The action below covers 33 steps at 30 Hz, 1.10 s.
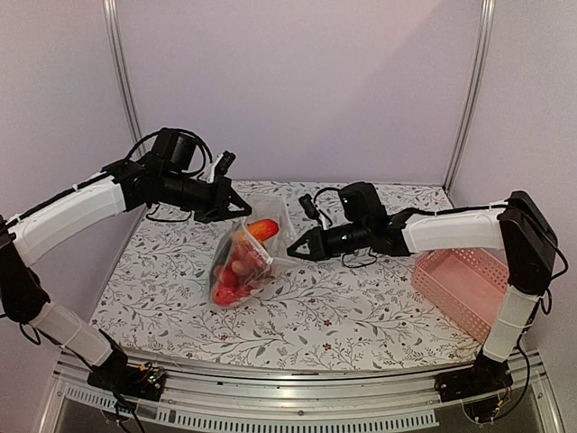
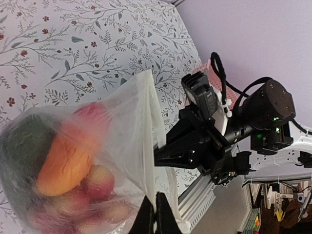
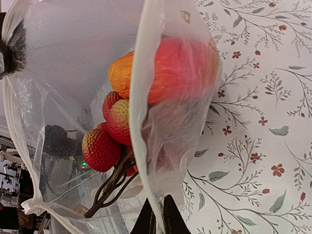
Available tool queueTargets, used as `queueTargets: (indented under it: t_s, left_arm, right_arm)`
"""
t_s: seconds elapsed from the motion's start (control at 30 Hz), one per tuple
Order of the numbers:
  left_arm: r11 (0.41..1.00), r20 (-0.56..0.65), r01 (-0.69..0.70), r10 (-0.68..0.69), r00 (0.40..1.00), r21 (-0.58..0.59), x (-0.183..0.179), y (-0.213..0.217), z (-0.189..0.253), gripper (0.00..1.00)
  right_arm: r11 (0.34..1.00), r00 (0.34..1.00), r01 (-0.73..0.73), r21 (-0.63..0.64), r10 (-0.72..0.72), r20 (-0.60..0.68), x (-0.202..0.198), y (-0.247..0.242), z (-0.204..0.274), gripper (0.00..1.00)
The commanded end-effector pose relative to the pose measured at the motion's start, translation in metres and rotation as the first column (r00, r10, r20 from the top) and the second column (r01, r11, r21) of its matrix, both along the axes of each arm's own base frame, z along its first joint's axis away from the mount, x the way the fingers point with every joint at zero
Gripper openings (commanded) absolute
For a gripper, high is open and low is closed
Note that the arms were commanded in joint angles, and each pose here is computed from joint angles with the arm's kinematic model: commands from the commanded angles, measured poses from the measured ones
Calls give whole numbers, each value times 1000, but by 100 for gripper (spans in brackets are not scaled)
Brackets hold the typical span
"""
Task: Open the zip-top bag and remove the fake food
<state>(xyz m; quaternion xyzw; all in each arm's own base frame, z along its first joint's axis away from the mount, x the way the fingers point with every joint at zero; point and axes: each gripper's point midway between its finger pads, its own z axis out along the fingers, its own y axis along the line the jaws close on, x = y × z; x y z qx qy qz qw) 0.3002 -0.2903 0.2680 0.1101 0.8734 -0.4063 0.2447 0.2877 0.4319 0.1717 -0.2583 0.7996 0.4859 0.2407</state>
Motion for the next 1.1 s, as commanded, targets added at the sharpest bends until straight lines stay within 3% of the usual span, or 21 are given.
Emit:
queueTargets:
  t_s: [0.0, 0.2, 0.33, 0.43, 0.57, 0.83, 1.07]
  left_arm:
    - [994, -7, 99, -99, 995, -39, -6, -28, -13, 0]
    - [983, -32, 166, -169, 985, -74, -9, -54, -25, 0]
    - [972, -40, 214, -218, 975, -94, -14, -66, -27, 0]
    - [965, -32, 238, -243, 969, -110, -18, -69, -23, 0]
    - [951, -25, 278, -283, 959, -138, -25, -71, -16, 0]
    - [928, -25, 329, -338, 941, -174, -35, -74, -10, 0]
    - [917, -39, 352, -365, 930, -188, -39, -76, -11, 0]
  right_arm:
    - [992, 993, 122, -29, -122, 11, 14, -43, -3, 9]
    - [996, 993, 94, 3, -94, 78, 4, -51, 22, 31]
    - [999, 968, 53, 11, -54, 246, -2, -52, 47, 38]
    - [1000, 882, -18, -15, 23, 470, -16, -47, 68, 41]
    - [993, 741, -59, -99, 110, 663, -22, -40, 73, 43]
    - [963, 568, -64, -261, 250, 784, -24, -22, 39, 41]
    - [931, 517, -21, -364, 321, 793, -16, -15, 7, 43]
